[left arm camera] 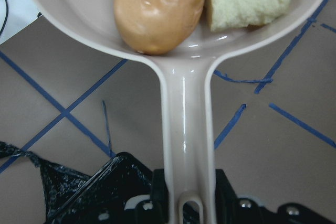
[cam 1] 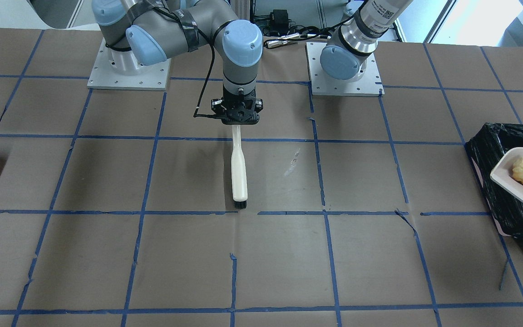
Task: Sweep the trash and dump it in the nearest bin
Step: 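Tip the dustpan over the trash bag while the right gripper sets the brush down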
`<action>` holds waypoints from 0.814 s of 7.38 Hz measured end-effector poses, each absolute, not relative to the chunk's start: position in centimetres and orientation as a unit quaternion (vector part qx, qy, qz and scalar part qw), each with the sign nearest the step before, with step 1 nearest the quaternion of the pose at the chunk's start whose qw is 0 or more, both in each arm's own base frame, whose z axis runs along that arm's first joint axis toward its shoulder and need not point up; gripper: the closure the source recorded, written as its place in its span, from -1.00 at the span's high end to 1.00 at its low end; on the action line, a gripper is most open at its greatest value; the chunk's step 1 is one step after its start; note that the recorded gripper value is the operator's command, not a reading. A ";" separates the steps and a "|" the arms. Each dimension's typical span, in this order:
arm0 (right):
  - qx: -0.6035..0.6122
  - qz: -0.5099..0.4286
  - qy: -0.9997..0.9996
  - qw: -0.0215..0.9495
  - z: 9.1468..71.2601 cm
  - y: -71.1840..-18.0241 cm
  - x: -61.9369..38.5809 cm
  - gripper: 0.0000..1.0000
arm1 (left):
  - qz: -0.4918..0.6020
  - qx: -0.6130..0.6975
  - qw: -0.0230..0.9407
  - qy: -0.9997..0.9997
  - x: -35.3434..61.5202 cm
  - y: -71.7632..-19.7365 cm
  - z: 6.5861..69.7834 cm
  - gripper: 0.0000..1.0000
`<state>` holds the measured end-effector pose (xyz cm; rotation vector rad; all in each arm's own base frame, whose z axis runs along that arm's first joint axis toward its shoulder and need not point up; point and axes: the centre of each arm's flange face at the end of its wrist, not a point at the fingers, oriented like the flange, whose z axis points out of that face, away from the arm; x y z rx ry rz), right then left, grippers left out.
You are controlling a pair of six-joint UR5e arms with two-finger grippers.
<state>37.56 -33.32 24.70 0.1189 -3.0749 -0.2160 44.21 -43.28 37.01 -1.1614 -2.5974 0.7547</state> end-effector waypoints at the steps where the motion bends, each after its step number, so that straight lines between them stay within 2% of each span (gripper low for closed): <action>1: 0.040 -0.072 -0.996 0.029 24.4 -33.3 37.7 0.03 | 0.234 -0.382 0.086 -0.890 45.8 -41.3 37.7 -0.96; 2: 0.042 -0.073 -0.996 0.029 24.3 -33.3 37.8 0.13 | 0.222 -0.366 0.074 -0.901 47.8 -38.8 38.5 -0.96; 3: 0.043 -0.072 -0.996 0.029 24.3 -33.4 37.9 0.55 | 0.215 -0.343 0.065 -0.912 50.1 -35.8 39.1 -0.96; 6: 0.046 -0.058 -0.997 0.021 25.5 -34.4 38.5 0.63 | 0.200 -0.283 0.056 -0.936 54.8 -28.5 39.3 -0.96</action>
